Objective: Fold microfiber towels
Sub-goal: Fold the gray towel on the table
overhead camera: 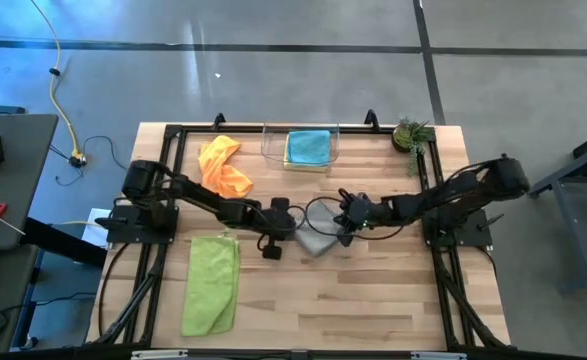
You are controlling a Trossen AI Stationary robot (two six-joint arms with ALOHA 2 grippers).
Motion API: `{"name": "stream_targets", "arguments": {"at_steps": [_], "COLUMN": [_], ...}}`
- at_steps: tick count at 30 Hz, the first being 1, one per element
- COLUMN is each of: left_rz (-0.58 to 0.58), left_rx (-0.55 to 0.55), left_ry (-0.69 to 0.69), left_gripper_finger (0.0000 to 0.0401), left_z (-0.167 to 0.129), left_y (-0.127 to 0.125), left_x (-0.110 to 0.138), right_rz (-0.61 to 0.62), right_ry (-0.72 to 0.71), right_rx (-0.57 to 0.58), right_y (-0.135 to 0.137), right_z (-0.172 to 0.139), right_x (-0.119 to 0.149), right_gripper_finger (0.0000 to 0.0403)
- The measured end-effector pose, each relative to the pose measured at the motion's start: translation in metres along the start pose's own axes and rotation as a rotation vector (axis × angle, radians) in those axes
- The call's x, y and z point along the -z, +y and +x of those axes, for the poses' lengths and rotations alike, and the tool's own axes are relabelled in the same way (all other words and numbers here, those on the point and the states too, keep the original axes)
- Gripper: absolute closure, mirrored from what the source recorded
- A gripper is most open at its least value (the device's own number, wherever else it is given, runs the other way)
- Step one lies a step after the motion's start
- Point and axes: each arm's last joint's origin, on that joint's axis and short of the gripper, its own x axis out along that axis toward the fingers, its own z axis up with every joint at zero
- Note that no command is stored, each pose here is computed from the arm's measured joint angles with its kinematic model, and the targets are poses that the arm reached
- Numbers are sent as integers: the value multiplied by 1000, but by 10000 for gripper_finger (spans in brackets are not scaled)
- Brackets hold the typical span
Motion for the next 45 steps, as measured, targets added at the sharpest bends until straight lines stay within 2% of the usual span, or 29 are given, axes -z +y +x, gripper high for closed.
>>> {"name": "stream_targets", "arguments": {"at_steps": [3, 7, 10, 14, 19, 24, 29, 34, 38, 41, 45], "left_rz": [-10, -37, -79, -95, -49, -61, -34, 16, 33, 6, -33], "left_rx": [65, 169, 214, 237, 166, 102, 94, 136, 136, 123, 34], "left_ry": [7, -118, -212, -200, -176, -159, -164, -180, -272, -346, -263], "left_gripper_finger": [401, 401, 401, 401, 401, 401, 401, 401, 401, 401, 401], "left_z": [-7, -9, -10, -9, -9, -7, -18, -25, -28, -27, -18], "left_y": [5, 2, -1, -10, -16, -3, 7, -7, -19, -21, -14], "left_x": [0, -5, -9, -7, -6, -3, -6, -11, -20, -27, -18], "right_rz": [-11, -30, -42, -58, -31, -16, -52, -104, -147, -147, -165], "right_ry": [5, 62, 100, 140, 169, 167, 194, 179, 98, 20, -14], "right_rx": [29, 127, 144, 110, 55, 11, 18, 57, -1, -52, -73], "right_y": [-2, -10, -10, -5, 5, 16, 19, 18, 24, 28, 32], "right_z": [-16, -25, -21, -12, -6, -9, -20, -31, -34, -31, -20], "right_x": [-3, 2, 7, 16, 25, 30, 34, 34, 25, 17, 17], "right_gripper_finger": [373, 365, 376, 399, 398, 402, 389, 354, 334, 339, 378]}}
